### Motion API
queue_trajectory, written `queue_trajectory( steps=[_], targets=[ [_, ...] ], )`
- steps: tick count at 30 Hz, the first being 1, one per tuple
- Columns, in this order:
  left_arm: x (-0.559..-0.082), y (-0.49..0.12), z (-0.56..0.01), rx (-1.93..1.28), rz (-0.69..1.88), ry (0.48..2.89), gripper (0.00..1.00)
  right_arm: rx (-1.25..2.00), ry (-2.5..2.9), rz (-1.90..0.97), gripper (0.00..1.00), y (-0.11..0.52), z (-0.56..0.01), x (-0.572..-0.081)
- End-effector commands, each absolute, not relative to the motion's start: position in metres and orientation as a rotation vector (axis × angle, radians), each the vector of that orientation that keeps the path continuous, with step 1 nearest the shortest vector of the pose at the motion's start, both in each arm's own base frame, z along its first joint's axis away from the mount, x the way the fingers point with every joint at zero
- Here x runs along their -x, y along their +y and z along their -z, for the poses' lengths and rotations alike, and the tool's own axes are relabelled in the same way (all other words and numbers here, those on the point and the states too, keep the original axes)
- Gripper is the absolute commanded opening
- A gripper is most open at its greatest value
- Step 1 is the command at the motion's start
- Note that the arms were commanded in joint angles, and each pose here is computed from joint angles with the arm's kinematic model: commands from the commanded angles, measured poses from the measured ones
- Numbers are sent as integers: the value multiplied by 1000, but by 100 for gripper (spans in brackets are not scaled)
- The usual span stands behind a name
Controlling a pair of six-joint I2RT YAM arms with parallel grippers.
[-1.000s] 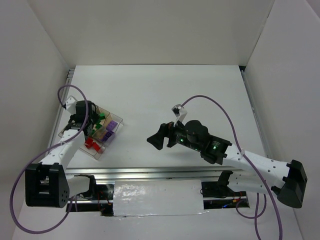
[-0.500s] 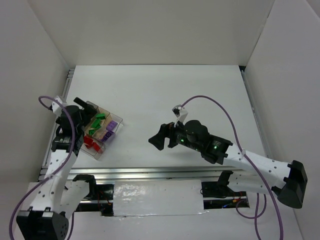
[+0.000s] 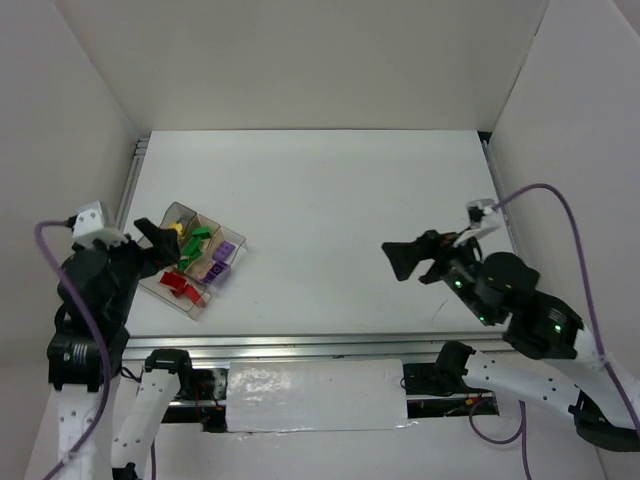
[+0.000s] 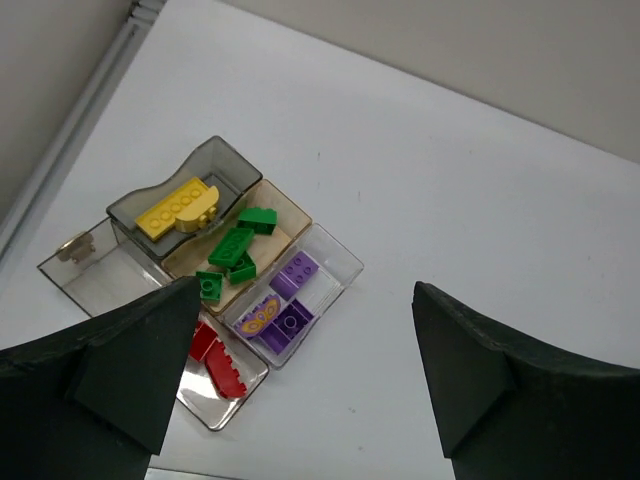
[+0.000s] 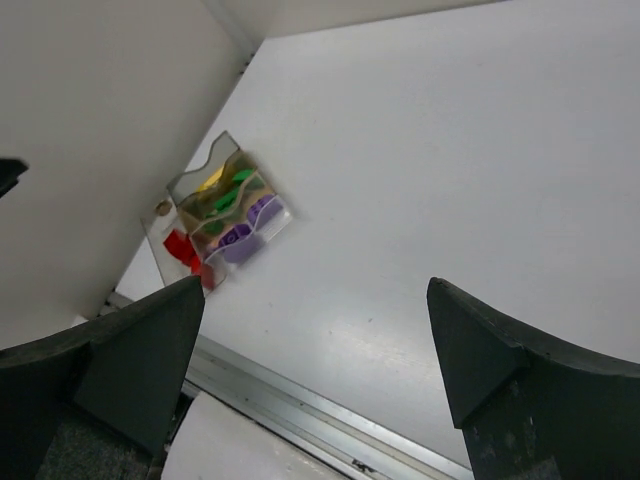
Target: Sort the legos into containers by color
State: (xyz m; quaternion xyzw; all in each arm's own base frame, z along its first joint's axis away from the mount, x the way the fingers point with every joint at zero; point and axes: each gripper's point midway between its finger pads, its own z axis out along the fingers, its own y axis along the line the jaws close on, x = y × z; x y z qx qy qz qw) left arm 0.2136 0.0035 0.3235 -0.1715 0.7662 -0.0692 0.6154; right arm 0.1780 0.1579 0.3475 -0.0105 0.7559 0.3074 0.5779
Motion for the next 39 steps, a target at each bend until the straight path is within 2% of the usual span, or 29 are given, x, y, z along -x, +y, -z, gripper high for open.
queue_trajectory(
  steps=[1, 8, 17, 39],
  targets=[
    [-169, 10, -325, 322, 83, 1751, 99, -33, 1760, -565, 100, 100, -349, -167],
    [-119, 20, -320, 410, 83, 1690, 100, -70, 1741, -622, 100, 52, -351, -132],
    [-116, 12, -308, 447, 155, 1706, 100, -114, 1634, -820, 100, 16, -357, -91],
    [-107, 24, -316, 501, 113, 1643, 99, -114, 1649, -855, 100, 32, -357, -96]
  ],
)
